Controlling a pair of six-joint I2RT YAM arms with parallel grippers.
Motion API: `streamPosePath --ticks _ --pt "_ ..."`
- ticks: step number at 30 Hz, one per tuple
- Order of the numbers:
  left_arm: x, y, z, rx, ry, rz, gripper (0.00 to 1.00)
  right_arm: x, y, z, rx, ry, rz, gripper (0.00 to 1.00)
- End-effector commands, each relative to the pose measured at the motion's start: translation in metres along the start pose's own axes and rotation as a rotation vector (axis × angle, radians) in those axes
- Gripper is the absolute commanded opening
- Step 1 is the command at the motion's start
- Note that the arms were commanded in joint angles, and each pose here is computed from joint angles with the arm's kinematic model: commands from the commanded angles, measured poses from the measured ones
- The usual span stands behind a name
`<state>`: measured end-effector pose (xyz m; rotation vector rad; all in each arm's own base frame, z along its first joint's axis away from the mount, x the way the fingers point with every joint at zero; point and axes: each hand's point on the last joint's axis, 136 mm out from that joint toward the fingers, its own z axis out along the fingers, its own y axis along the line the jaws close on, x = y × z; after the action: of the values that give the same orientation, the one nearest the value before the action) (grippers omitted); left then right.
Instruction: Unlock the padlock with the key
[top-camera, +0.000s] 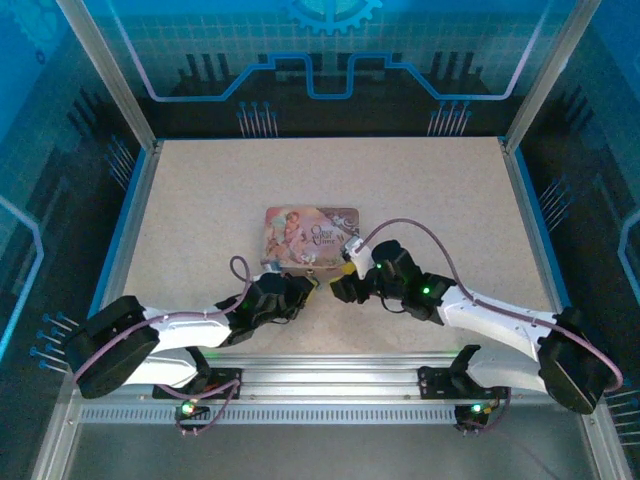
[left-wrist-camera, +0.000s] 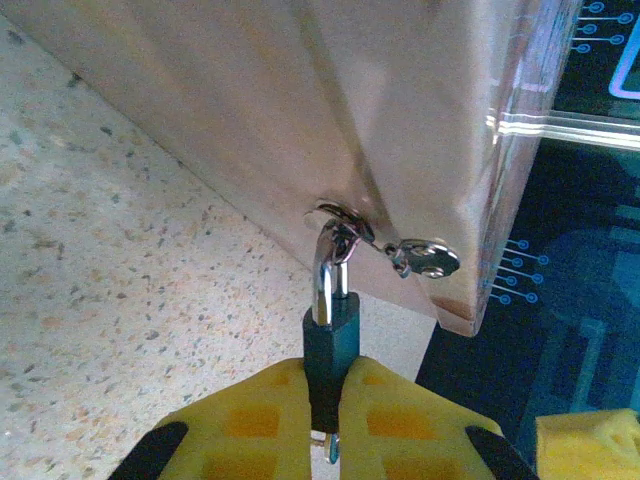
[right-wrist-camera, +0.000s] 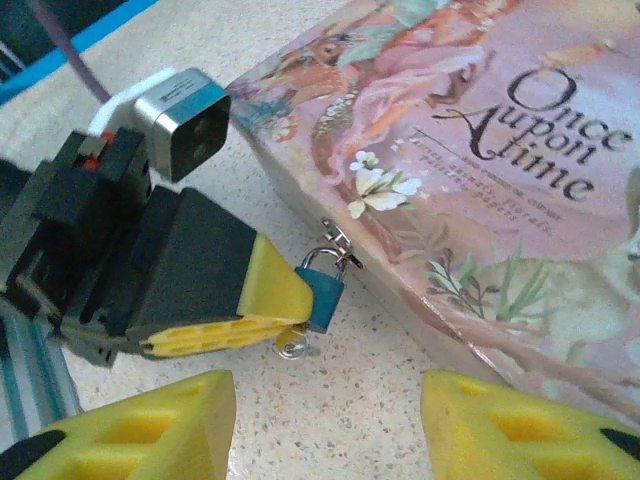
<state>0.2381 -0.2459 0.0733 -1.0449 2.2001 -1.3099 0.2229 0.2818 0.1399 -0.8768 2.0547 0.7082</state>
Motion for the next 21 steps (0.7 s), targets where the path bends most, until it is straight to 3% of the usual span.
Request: streamPosePath --ticks 1,6,9,21 --pt "-0.004 -0.017 -0.007 0.02 -0.03 -0.005 0.1 -0.004 0.013 -0.002 0.005 0.003 -0.345 0.53" --pt "-0.006 -0.022 -0.015 0.009 -0.042 -0.019 0.1 0.018 0.034 0.012 0.015 0.056 -0.75 0.54" --pt "-0.007 -0.027 -0.017 0.027 -0.045 -0.027 0.09 0.027 0.039 0.025 0.053 0.079 -0.901 0.54" --pt "-0.005 -0.038 -0.02 0.066 -0.026 -0.043 0.09 0.021 0.045 0.051 0.111 0.008 -0.898 0.52"
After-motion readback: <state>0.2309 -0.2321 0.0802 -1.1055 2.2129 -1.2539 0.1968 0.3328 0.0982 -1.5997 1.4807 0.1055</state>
